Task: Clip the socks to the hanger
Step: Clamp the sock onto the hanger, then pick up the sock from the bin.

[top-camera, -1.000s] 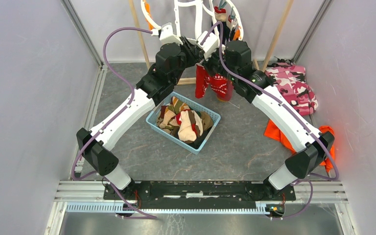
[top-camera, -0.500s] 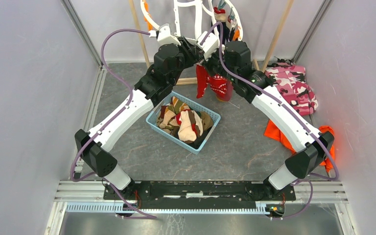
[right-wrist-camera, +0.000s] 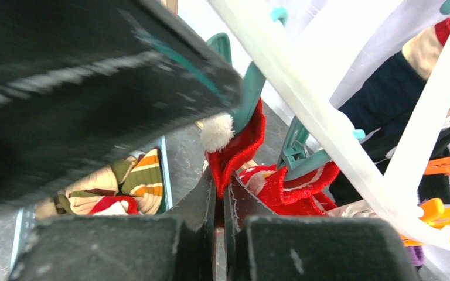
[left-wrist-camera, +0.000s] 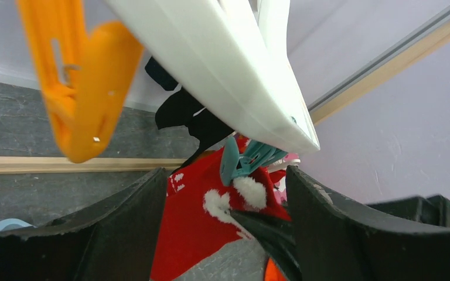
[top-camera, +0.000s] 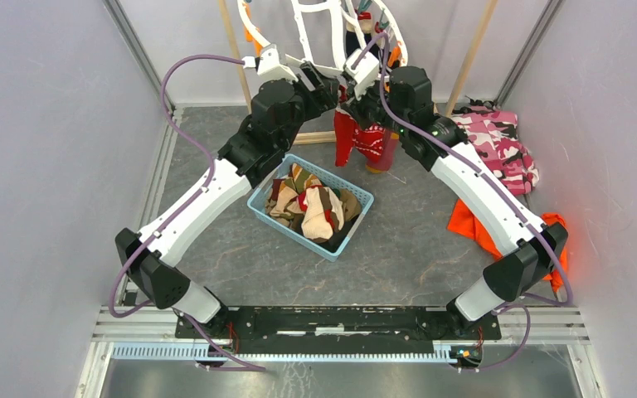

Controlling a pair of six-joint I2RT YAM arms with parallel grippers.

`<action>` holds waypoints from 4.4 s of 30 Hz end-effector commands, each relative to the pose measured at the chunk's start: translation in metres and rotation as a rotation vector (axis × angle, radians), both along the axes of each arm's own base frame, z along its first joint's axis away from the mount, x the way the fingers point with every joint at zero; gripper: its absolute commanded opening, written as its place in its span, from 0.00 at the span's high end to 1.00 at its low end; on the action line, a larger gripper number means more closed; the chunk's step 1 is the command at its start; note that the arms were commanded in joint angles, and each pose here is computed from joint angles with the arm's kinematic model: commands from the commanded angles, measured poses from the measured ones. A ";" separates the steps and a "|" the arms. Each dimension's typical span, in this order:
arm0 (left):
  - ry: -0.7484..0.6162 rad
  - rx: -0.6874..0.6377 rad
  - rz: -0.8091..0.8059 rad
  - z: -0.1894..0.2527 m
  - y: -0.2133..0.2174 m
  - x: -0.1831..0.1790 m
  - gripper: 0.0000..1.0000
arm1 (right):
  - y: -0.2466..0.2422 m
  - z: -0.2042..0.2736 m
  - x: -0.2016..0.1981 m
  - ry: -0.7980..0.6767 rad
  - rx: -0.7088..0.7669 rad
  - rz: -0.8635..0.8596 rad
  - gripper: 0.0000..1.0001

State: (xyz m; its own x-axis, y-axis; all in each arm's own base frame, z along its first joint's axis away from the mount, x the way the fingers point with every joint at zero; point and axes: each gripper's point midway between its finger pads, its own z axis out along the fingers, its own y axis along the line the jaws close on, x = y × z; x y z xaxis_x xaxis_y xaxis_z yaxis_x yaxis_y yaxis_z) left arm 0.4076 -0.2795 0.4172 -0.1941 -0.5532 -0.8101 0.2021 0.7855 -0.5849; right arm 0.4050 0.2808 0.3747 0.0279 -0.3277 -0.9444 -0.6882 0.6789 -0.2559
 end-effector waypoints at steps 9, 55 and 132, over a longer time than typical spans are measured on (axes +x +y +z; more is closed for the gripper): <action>-0.046 -0.065 -0.028 0.028 0.019 -0.031 0.20 | -0.016 0.008 -0.007 0.173 0.239 0.251 0.90; -0.293 0.140 -0.383 -0.004 0.045 -0.147 0.00 | -0.090 0.005 -0.042 0.055 0.122 0.412 0.50; 0.606 0.317 -0.282 -0.283 0.073 -0.079 0.67 | -0.178 -0.185 -0.139 0.272 0.122 0.259 0.24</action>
